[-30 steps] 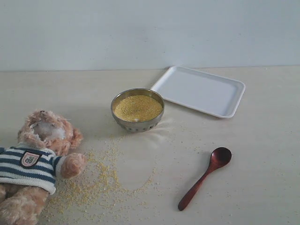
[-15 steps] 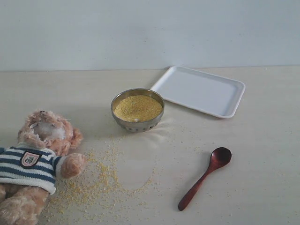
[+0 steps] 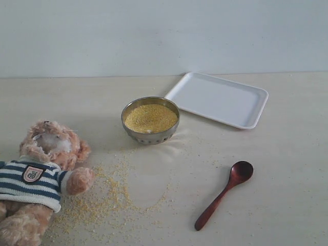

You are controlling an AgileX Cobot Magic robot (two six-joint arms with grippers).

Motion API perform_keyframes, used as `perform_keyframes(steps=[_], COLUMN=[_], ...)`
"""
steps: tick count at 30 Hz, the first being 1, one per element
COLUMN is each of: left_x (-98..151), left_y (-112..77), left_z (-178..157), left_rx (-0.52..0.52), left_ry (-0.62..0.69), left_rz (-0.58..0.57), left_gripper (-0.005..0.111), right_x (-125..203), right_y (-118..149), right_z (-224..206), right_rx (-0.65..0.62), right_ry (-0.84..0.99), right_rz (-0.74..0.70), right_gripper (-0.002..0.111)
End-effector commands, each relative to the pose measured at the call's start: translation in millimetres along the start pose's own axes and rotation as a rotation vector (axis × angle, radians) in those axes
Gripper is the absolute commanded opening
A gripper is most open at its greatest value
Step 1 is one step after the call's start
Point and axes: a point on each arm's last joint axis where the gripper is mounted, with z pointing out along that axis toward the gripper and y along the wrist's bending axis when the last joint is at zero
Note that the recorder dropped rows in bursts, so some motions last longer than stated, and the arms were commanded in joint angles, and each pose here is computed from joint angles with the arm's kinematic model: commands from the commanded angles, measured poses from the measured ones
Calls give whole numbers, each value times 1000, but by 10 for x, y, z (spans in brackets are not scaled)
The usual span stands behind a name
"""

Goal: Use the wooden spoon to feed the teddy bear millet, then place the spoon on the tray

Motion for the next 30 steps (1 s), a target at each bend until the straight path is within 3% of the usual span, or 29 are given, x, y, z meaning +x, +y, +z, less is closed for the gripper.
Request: perform_keyframes(steps=[1,20,23,27,30], left_x=[-27,-27,-78,-122,-149], left_y=[-4,-4,-2,3,4], left_z=[-3,-3,-5,-10,-14], left_rx=[6,6,6,23,31], left_ry=[-21,-21,-78,-125,-154], left_rz=[-17,-17,-32,-373,-431], left_gripper=[5,5,5,5,5], right_x=[11,11,11,11,11], right_y=[-3,-3,-3,-3,-3], right_z=[2,2,2,2,2], right_rx=[2,2,2,2,2], right_ry=[-1,-1,-1,-1,-1], right_rz=[0,0,0,0,0], right_gripper=[0,0,0,0,0])
